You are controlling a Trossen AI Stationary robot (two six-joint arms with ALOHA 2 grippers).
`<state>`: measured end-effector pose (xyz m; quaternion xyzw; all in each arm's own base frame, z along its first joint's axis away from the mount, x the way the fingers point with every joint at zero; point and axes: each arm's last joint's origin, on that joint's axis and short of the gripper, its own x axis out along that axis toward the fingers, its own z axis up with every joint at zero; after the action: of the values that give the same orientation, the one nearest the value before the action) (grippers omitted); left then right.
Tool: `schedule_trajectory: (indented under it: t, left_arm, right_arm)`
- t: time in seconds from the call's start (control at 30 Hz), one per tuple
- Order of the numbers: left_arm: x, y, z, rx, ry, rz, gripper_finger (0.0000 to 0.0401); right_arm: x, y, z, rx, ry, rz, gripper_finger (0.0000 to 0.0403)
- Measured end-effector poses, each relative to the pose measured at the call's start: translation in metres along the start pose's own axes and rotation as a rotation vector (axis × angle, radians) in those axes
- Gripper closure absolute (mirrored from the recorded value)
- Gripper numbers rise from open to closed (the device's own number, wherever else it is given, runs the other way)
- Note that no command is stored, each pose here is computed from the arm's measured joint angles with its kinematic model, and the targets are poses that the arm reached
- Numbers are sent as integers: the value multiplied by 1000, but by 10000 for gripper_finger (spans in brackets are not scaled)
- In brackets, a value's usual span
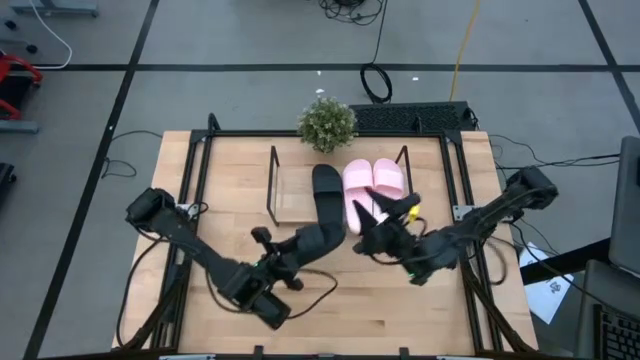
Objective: Pick and place slides into the shelf
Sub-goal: Put the black slides on the shelf
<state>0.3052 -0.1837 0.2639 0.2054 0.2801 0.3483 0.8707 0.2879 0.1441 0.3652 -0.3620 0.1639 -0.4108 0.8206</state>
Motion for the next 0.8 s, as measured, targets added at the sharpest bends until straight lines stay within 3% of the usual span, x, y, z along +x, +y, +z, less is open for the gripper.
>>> schedule_trajectory:
  t: [0.2,0.43,0.57,0.8]
  left_arm:
    - [31,22,10,15,77,98,401]
    - [61,59,19,-66,178,226,401]
    - [80,71,19,-100,244,254,401]
    - [116,99,11,-221,407,322,401]
  right_arm:
    - [-6,-48,0,123,-15,-1,211]
    - [-8,-86,-7,215,30,-29,211]
    - [-9,-95,-9,237,29,-30,211]
    - [-9,-95,-9,165,32,-29,211]
